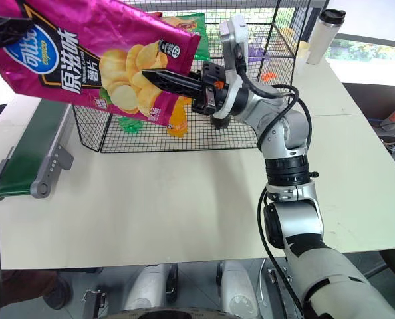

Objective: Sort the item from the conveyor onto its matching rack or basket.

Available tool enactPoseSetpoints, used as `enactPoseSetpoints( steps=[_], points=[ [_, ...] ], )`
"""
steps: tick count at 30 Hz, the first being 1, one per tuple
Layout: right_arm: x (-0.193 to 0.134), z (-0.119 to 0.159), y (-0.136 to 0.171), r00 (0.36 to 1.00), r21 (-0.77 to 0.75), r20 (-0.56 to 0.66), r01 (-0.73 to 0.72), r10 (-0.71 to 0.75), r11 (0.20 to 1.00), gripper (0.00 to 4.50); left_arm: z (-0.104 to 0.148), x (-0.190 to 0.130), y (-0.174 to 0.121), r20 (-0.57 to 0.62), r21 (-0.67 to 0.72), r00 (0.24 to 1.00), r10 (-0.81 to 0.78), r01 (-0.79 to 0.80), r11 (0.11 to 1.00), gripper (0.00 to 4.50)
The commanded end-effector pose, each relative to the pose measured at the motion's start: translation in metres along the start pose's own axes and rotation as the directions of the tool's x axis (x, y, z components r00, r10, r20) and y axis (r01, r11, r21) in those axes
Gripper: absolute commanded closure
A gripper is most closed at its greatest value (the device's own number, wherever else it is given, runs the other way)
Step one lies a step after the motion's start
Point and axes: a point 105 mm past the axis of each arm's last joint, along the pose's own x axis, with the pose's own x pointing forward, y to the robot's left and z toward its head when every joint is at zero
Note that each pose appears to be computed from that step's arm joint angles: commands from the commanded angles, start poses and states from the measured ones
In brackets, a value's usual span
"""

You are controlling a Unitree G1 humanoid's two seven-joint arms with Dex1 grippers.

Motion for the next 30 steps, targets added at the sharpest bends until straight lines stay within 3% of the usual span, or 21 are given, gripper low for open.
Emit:
enactPoseSetpoints(
  steps=[1,4,7,10,16,22,24,26,30],
  points=[
    [0.008,0.015,0.011,0.999,-0.060,0.023,-0.036,0.037,0.998,4.46,0.007,-0.004,0.001,0.011,0.042,1.000,0.016,-0.016,0.999,4.50],
    [0.003,0.021,0.005,1.000,-0.092,0.020,0.025,-0.023,0.995,4.46,-0.002,-0.009,0.008,-0.023,0.029,0.998,0.057,-0.056,0.998,4.50],
    [-0.008,0.028,0.002,0.997,-0.130,0.006,0.078,-0.078,0.988,4.50,-0.008,-0.016,0.013,-0.040,0.008,0.995,0.094,-0.094,0.996,3.73],
    [-0.019,0.036,0.002,0.991,-0.176,-0.006,0.134,-0.137,0.975,4.50,-0.016,-0.021,0.017,-0.046,0.010,0.991,0.129,-0.128,0.992,2.45],
    [-0.057,0.060,0.005,0.947,-0.318,-0.073,0.274,-0.311,0.908,4.50,-0.042,-0.043,0.020,-0.084,-0.046,0.980,0.181,-0.186,0.982,2.45],
    [-0.104,0.117,0.010,0.822,-0.571,-0.025,0.455,-0.569,0.683,4.50,-0.065,-0.052,0.021,-0.057,-0.138,0.973,0.224,-0.230,0.963,2.45],
    [-0.117,0.132,0.009,0.751,-0.678,0.016,0.494,-0.660,0.544,4.50,-0.075,-0.048,0.019,-0.050,-0.168,0.973,0.224,-0.230,0.959,2.45],
    [-0.128,0.145,0.007,0.659,-0.812,0.068,0.473,-0.749,0.343,4.50,-0.089,-0.039,0.016,-0.039,-0.211,0.977,0.210,-0.214,0.954,2.45],
    [-0.125,0.129,-0.005,0.588,-0.961,0.045,0.246,-0.808,0.126,4.50,-0.110,-0.008,0.001,-0.018,-0.273,0.989,0.148,-0.147,0.951,2.45]
  ],
)
